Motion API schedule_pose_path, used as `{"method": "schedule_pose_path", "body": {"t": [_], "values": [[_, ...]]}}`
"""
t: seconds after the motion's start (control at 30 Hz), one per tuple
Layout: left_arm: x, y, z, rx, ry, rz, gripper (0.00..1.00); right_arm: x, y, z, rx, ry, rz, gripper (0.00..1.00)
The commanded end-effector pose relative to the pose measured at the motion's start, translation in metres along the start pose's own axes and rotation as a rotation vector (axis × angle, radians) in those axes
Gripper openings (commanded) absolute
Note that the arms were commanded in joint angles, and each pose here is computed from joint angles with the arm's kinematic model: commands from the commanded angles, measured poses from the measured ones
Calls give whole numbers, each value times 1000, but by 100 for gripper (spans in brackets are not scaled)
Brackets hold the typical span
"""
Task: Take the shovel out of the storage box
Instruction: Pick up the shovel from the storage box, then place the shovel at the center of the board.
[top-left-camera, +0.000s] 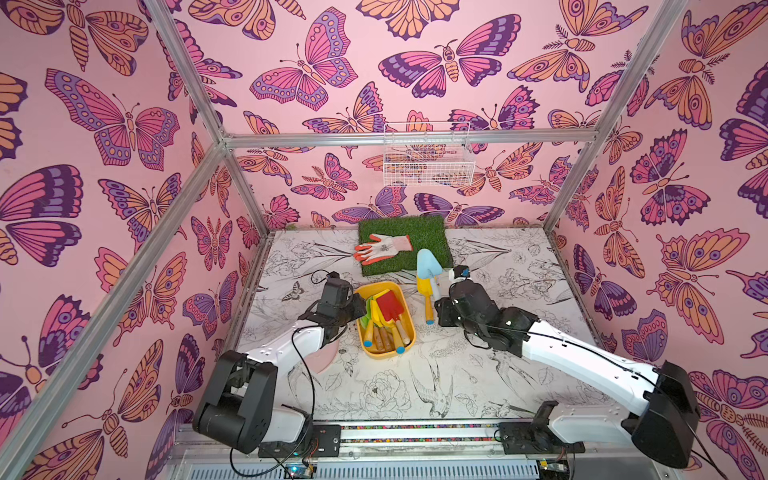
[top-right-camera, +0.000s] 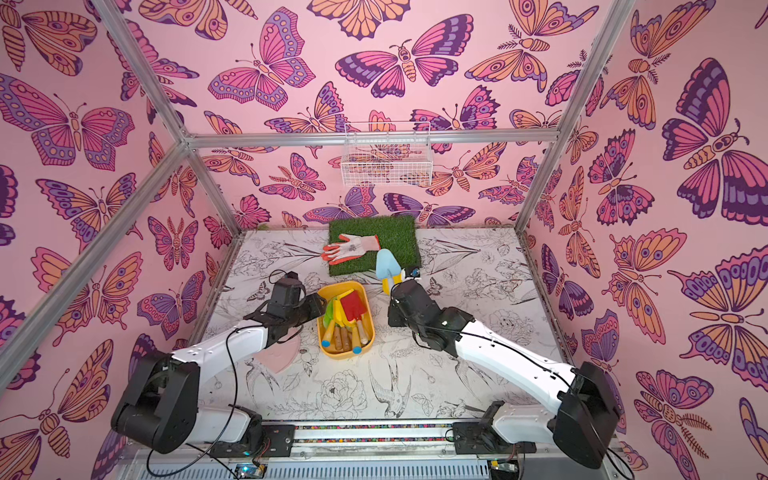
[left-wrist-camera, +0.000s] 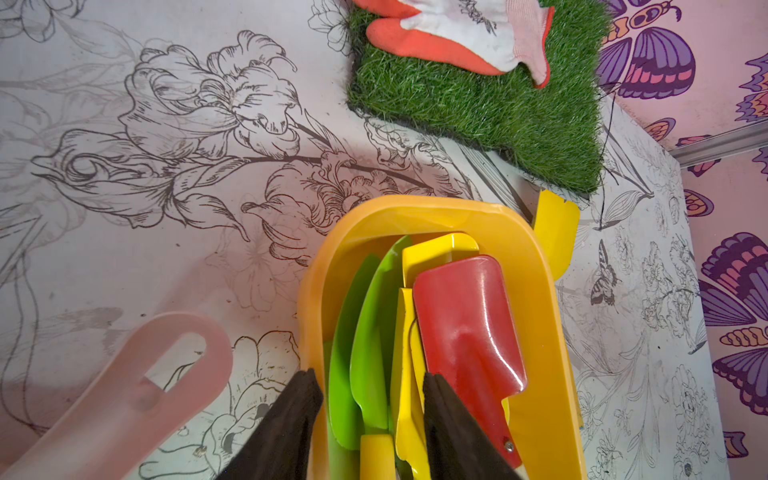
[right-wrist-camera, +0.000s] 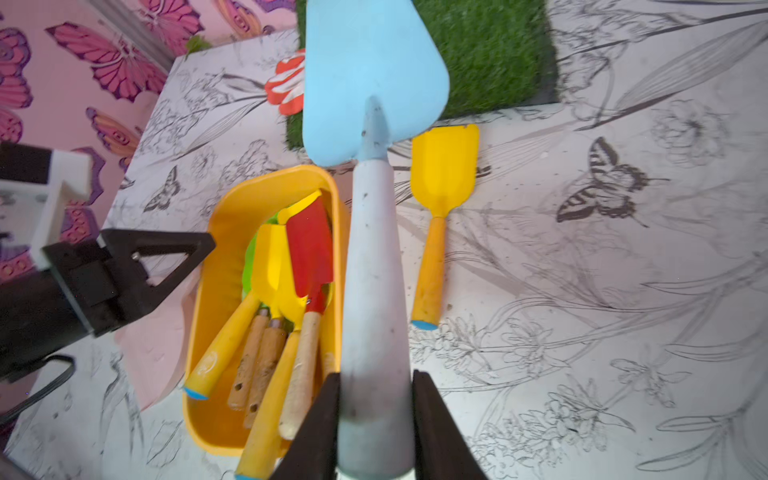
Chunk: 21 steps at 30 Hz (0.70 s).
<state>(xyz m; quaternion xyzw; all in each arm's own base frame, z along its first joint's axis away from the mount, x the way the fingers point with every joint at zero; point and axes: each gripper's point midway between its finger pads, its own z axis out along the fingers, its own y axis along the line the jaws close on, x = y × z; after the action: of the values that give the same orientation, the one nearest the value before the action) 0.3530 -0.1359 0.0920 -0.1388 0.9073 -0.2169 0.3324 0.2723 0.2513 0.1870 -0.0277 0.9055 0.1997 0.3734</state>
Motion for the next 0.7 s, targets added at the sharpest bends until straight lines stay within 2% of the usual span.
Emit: {"method": "schedule_pose_path", "body": {"t": [0.0,0.17,0.67], "values": [[12,-4,3,26,58,7,48,-17,-18,-4,18,-75,140,17],[13,-3,4,24,62,6,48,-8,-39,8,30,-15,199,15],[14,-2,7,18,69,10,48,4,-57,65,6,217,252,14]]}}
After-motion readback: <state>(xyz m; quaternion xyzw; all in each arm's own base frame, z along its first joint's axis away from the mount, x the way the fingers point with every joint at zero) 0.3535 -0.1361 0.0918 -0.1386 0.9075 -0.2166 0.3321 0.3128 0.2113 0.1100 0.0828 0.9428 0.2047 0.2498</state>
